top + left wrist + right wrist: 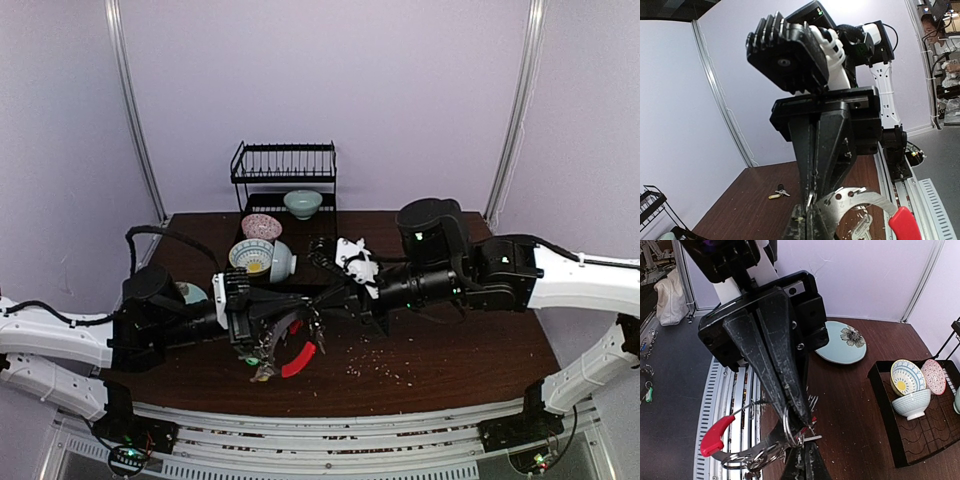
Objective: Put the keys on the keyring
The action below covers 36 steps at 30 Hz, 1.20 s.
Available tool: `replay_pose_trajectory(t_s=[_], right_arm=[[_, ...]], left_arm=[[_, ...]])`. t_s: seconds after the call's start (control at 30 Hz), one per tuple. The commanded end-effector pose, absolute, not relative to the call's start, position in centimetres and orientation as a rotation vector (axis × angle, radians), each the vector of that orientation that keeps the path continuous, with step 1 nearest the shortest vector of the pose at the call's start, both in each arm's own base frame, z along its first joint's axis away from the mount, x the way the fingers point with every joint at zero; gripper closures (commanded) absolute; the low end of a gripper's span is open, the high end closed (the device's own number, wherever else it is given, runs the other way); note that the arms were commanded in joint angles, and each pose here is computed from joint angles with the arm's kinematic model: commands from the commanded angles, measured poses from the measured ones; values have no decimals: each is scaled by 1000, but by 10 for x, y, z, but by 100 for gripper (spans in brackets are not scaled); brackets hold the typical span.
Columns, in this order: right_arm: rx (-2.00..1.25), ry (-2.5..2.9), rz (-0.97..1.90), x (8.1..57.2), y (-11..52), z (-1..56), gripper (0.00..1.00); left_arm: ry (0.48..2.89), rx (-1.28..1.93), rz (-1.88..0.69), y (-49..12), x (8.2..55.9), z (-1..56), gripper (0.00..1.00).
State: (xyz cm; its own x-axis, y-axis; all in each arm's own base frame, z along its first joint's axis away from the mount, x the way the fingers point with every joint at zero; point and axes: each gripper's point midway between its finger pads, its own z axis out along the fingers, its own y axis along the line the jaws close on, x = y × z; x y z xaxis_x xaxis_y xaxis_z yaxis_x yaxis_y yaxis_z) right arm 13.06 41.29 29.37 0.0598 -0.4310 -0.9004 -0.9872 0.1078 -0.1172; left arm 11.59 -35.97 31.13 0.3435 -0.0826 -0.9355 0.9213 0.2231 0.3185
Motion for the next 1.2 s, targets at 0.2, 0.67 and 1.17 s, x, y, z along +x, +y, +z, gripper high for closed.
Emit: replay_pose_trajectory(t_s=[0.2, 0.67, 1.17], right_arm=[[-1371, 1393, 913, 121, 422, 321, 80], [-1331, 1407, 950, 128, 438, 315, 76], [-1243, 1435, 729, 139, 373, 331, 69]], left_arm=[[808, 900, -913, -347, 115, 373, 100], [834, 870, -954, -352, 119, 368, 100], [871, 852, -883, -338, 125, 365, 100]])
